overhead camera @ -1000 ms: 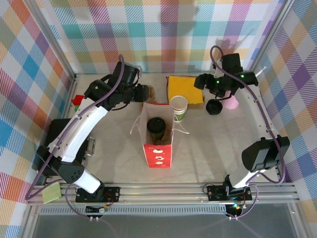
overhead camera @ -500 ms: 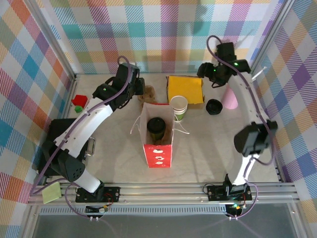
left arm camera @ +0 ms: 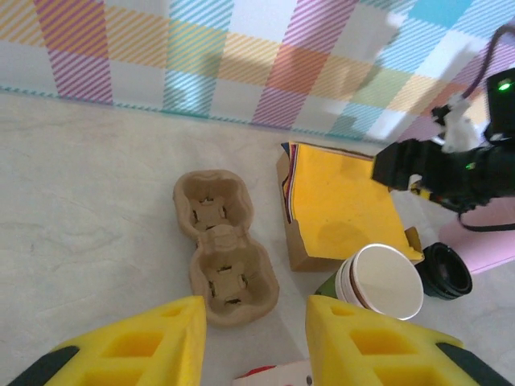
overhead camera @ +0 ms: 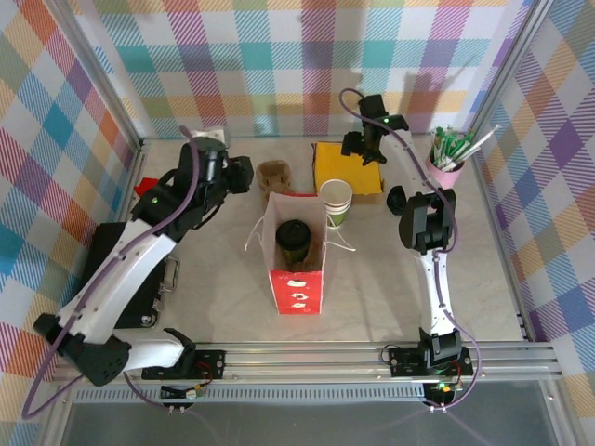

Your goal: Pack the takeout coffee

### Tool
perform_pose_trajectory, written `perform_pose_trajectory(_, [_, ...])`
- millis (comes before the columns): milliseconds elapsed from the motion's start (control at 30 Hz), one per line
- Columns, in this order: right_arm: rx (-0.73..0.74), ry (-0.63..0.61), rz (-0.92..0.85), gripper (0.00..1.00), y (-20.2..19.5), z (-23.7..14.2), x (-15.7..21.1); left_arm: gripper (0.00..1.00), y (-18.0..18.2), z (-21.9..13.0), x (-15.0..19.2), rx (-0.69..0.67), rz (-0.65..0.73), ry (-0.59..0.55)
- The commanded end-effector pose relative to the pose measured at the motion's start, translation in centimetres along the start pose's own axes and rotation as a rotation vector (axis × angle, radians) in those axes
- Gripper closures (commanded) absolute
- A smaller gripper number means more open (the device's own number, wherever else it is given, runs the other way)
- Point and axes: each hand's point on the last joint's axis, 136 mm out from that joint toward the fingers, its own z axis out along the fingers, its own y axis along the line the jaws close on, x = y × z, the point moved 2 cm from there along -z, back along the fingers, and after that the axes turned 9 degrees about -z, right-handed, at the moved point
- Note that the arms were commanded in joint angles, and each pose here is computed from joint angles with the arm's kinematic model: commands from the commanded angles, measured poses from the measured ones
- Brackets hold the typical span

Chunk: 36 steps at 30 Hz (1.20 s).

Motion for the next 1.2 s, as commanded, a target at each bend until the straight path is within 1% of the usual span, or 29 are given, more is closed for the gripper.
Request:
perform_pose_trajectory(0, [0.026,-0.043,-0.058,0.17,0.8,1.0,-0.8,0.63,1.0,-1.2,0.5,-0.021,-0.009,-0.003])
perform_pose_trajectory(133, [0.041,-0.032,-0.078,0.16,1.0,3.2,-0.2,0.63,1.7,-2.7,0.3,-0.032,-0.001,-0.016])
perform_pose_trajectory(300, [0.059,0.022,-0.092,0.17,1.0,5.8,1.5,0.63,2.3,-3.7,0.4,-0.034,-0.002,-0.028])
perform_pose_trajectory(500, [0.078,0.075,-0.087,0.21,0.6,7.6,3.1,0.63,2.5,-4.0,0.7,-0.037,0.002,-0.019])
perform_pose_trajectory(700, [0.072,0.078,-0.085,0.32,0.6,8.1,3.4,0.63,2.7,-4.4,0.8,-0.032,0.003,-0.016])
perform_pose_trajectory(833, [0.056,0.044,-0.085,0.44,0.9,7.3,2.5,0.63,2.8,-4.9,0.7,-0.032,0.005,-0.023])
perform_pose_trajectory(967, [0.041,-0.007,-0.090,0.59,1.2,6.0,1.2,0.63,3.1,-5.3,0.8,-0.036,0.008,-0.027])
perform_pose_trajectory(1000, [0.038,-0.017,-0.092,0.61,1.3,5.7,0.9,0.63,3.2,-5.4,0.8,-0.037,0.008,-0.030])
perform_pose_trajectory(1167, [0.029,-0.056,-0.094,0.62,1.5,4.2,-0.3,0.63,3.3,-5.8,0.8,-0.035,0.008,-0.032])
